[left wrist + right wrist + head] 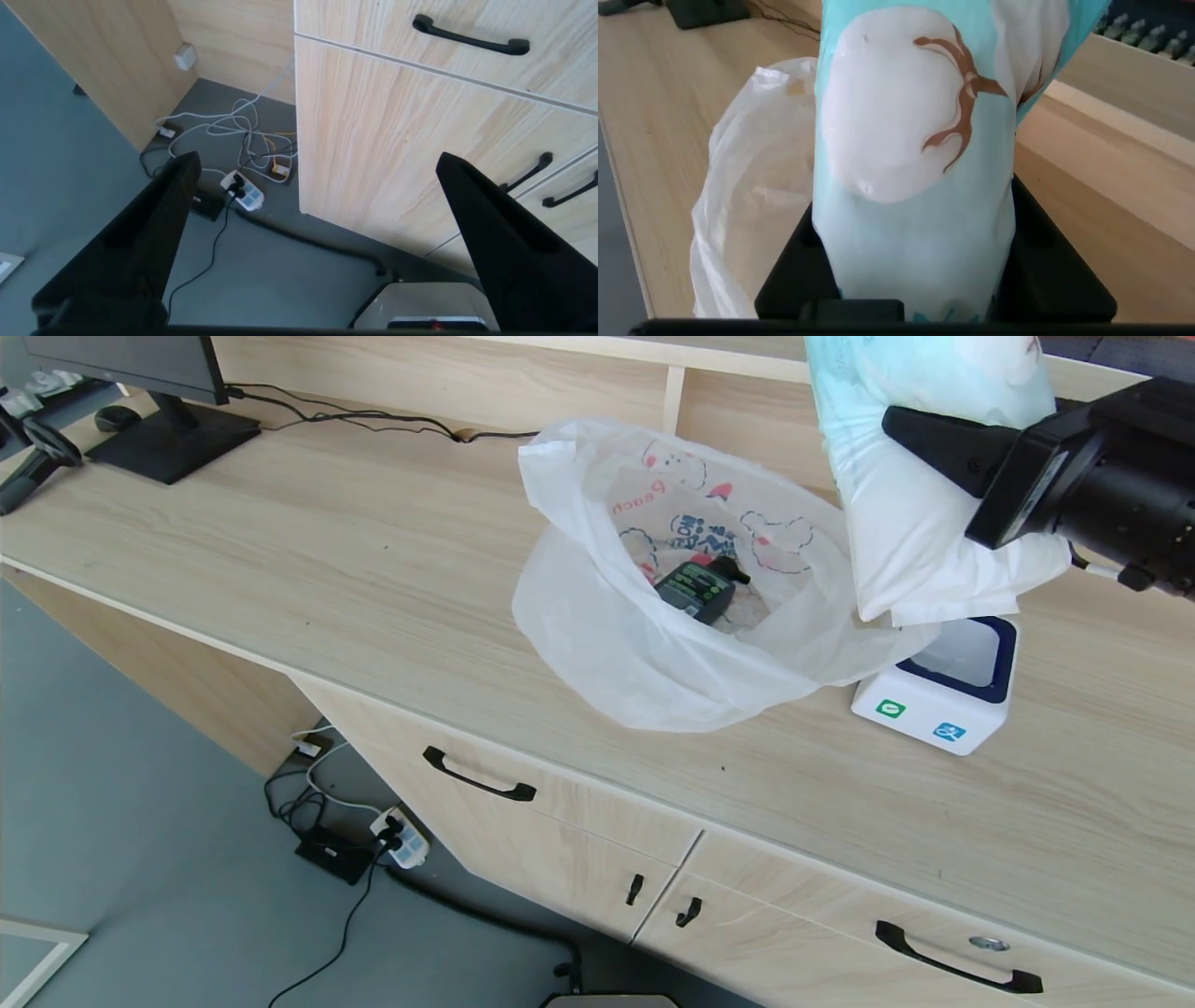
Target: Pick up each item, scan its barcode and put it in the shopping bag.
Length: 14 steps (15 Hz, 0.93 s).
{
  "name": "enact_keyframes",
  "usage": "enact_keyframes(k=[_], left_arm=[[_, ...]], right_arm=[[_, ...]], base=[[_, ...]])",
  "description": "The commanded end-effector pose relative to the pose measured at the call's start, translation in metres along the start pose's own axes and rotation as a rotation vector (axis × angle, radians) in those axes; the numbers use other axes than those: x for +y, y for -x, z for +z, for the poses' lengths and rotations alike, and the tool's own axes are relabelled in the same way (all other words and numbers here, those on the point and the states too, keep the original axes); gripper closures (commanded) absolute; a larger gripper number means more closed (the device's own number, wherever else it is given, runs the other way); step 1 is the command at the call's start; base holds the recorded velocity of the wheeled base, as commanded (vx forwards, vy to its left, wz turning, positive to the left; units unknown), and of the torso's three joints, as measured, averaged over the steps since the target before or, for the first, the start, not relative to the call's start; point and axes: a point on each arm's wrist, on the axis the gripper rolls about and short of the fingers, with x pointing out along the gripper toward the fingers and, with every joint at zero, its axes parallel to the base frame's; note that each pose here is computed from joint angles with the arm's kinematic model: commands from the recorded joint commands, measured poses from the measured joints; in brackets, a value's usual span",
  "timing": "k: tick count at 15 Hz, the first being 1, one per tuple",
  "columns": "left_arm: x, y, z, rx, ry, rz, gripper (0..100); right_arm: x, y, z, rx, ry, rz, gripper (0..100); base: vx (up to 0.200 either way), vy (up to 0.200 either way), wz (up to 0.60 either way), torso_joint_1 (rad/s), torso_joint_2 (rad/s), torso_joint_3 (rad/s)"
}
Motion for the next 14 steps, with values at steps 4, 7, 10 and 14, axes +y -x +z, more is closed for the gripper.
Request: enact_keyframes(k=[4,7,10,14], left_arm=[[0.000,0.000,0.000,0.000,-0.001,0.000,0],[0.000,0.000,0.000,-0.002,0.000,0.000,0],[0.000,0.000,0.000,0.000,0.002,0.001,0],[0.000,0.000,0.000,0.000,0.006,0.001,0]], right_arm=[[0.041,-0.061,-0.029,-0.021,-0.129,0.098,100],[0.050,-0.083,-0.053,-0.072,-0.115,0.099,100],[0.051,-0.080,-0.059,-0.055,-0.106,0.124,100],[0.055,-0.075,-0.077,0.002,-0.059,0.137,100]], base=[[0.000,0.000,0.00,0.000,0.00,0.000],[0.000,0.000,0.00,0.000,0.00,0.000],[0.000,0.000,0.00,0.000,0.00,0.000],[0.000,0.000,0.00,0.000,0.00,0.000]])
